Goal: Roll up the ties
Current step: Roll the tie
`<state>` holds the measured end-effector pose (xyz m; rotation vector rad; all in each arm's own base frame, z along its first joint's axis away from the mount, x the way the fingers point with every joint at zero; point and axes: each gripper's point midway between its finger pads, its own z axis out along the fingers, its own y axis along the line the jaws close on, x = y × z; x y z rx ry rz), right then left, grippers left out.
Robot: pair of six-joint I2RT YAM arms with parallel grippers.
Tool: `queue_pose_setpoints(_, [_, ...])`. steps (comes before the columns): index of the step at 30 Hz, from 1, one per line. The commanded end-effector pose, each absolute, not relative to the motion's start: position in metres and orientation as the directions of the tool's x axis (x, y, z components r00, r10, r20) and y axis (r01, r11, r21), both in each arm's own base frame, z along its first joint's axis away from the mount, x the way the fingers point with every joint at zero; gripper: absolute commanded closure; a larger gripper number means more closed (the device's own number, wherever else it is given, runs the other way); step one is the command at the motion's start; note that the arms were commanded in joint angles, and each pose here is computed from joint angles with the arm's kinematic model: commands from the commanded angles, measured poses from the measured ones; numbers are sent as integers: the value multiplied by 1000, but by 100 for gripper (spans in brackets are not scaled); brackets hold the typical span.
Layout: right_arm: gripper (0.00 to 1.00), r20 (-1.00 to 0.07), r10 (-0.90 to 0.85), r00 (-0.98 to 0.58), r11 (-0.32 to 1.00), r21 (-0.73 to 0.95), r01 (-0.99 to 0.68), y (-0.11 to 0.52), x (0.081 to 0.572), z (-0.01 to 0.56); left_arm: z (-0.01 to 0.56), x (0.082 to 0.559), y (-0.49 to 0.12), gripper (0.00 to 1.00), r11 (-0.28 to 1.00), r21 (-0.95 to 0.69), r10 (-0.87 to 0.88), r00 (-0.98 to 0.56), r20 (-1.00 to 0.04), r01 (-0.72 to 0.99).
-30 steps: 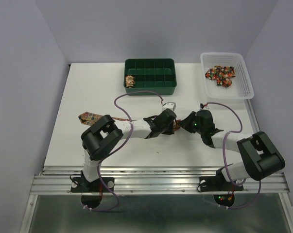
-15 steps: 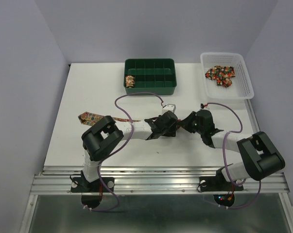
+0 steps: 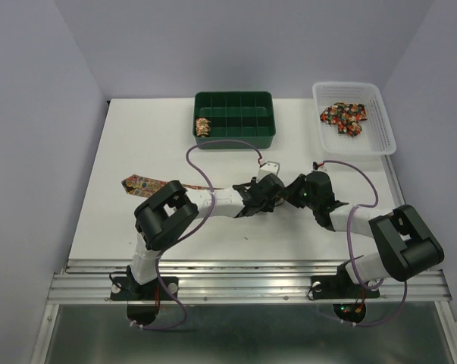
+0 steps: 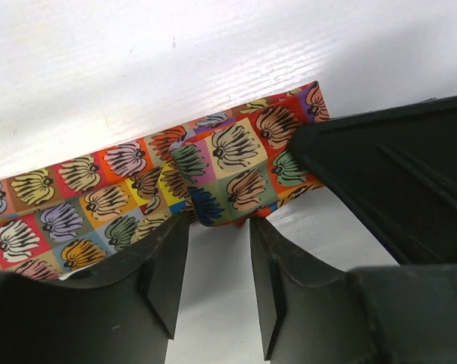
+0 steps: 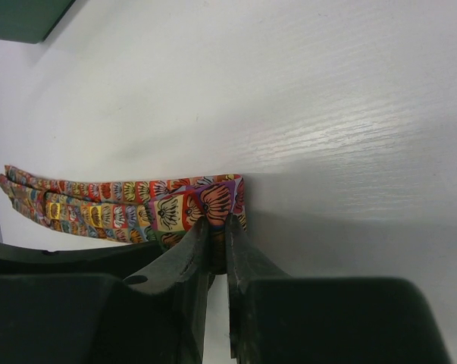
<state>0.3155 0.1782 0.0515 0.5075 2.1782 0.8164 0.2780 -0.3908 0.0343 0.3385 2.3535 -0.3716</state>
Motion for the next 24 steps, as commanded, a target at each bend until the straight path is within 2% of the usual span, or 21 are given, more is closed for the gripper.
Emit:
queue_pose_setpoints(1, [99,-520,574,-633,703,709,56,184,321,61,48,287,-400,56,924,-141,146,-670,-728,356])
queue_pose_setpoints(3, [99,-521,571,-634,705,707,55,184,320,60,47,291,-399,57,931,-134,137,-664,-735,340])
queue_pose_setpoints(6, [99,-526,562,-639,713,700,51,183,319,60,45,291,-394,71,942,-110,140,-671,-728,317])
queue_pose_setpoints(14, [99,-537,490,-686,753,658,23,185,313,49,48,295,-394,76,946,-108,131,-665,-735,306])
queue_pose_setpoints(16, [99,-538,484,-690,756,655,20,185,312,48,46,297,-393,80,950,-99,130,-663,-737,297])
queue_pose_setpoints(18, [99,-539,481,-691,757,654,17,185,312,48,43,299,-392,88,953,-97,126,-667,-734,286])
queue_pose_setpoints(19, [99,-543,482,-687,755,655,12,185,313,51,40,299,-392,99,955,-99,123,-674,-729,281])
queue_pose_setpoints(24, [99,-554,480,-680,752,659,-6,186,312,56,30,296,-396,100,954,-121,110,-694,-711,276])
